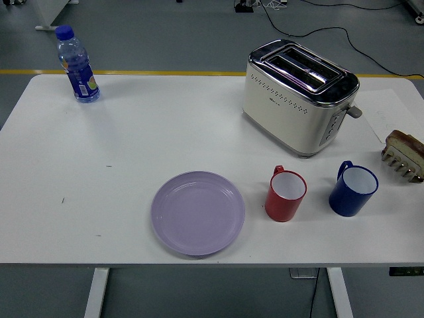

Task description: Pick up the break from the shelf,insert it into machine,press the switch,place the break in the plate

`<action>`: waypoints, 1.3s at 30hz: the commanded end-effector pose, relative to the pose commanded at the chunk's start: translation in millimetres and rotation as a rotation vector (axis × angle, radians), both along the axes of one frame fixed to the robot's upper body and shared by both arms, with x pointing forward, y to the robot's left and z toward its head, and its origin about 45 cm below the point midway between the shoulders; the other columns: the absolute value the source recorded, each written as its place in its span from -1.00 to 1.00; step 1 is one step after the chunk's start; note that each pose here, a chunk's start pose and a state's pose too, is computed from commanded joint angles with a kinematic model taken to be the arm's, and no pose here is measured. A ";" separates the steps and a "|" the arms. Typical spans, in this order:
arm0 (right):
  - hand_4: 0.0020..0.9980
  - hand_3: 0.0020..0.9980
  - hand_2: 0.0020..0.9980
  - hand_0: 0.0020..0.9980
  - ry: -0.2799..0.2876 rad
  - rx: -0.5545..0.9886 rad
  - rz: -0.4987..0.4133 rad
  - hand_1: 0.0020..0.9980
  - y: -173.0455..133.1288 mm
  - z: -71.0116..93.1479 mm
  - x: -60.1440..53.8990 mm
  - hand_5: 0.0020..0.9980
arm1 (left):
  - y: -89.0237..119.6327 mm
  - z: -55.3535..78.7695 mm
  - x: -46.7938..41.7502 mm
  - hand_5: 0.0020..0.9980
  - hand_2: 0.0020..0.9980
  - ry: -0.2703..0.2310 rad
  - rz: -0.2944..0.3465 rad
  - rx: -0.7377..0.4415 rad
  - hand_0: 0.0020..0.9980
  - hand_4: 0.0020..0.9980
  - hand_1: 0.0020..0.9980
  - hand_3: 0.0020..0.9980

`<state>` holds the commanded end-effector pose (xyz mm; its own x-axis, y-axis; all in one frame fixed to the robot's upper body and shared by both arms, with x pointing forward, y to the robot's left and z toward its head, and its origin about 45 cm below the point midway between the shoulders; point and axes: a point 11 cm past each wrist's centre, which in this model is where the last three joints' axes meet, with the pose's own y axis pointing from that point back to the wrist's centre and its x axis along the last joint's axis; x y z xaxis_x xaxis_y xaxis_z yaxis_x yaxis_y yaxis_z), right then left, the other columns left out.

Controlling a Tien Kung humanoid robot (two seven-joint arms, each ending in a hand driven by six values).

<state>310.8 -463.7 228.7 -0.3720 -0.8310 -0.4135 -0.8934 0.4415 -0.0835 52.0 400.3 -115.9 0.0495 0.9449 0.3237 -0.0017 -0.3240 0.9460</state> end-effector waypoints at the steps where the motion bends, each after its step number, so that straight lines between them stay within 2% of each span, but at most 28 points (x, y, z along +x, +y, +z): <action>1: 0.20 0.44 0.48 0.54 0.009 -0.028 0.005 0.48 0.7 1.1 0.9 -0.51 | 0.0 0.0 0.0 0.66 0.37 0.000 0.000 0.000 0.37 -0.43 0.39 0.14; 6: 0.20 0.44 0.48 0.54 0.065 -0.202 0.027 0.48 4.9 6.0 4.8 -0.51 | 0.1 0.0 0.0 0.66 0.37 0.001 -0.001 0.000 0.37 -0.43 0.39 0.14; 7: 0.49 0.57 0.59 0.67 0.081 -0.239 0.035 0.60 6.5 7.1 6.5 -0.59 | 0.1 0.0 0.1 0.65 0.37 0.001 -0.002 0.000 0.37 -0.43 0.39 0.14; 12: 0.49 0.57 0.59 0.67 0.169 -0.435 0.061 0.60 12.5 11.7 14.0 -0.59 | -0.1 0.0 -0.1 0.65 0.37 0.002 -0.002 0.000 0.37 -0.43 0.39 0.14; 13: 0.55 0.68 0.69 0.75 0.189 -0.479 0.069 0.67 13.8 12.8 15.8 -0.60 | 0.0 0.0 0.0 0.65 0.37 0.001 -0.002 0.000 0.37 -0.43 0.39 0.14; 18: 0.55 0.68 0.69 0.75 0.267 -0.691 0.096 0.67 20.1 17.7 21.9 -0.60 | 0.1 0.1 0.7 0.65 0.37 -0.001 -0.001 0.000 0.37 -0.43 0.39 0.14; 19: 0.62 0.74 0.73 0.78 0.280 -0.730 0.101 0.70 21.5 18.5 23.1 -0.59 | 0.1 0.1 0.8 0.65 0.37 -0.001 -0.001 0.000 0.37 -0.43 0.39 0.14; 28: 0.65 0.77 0.75 0.79 0.435 -1.117 0.166 0.72 45.8 20.6 40.2 -0.54 | 0.3 0.3 1.2 0.66 0.37 -0.002 0.000 0.000 0.37 -0.43 0.39 0.14; 35: 0.66 0.78 0.76 0.79 0.480 -1.195 0.184 0.72 53.1 18.4 48.6 -0.50 | 0.7 0.4 1.3 0.66 0.37 -0.003 0.003 0.001 0.37 -0.43 0.39 0.14; 39: 0.66 0.78 0.77 0.79 0.540 -1.233 0.202 0.72 54.4 14.5 54.8 -0.48 | 0.8 0.5 2.0 0.66 0.36 -0.004 0.002 0.001 0.37 -0.43 0.39 0.14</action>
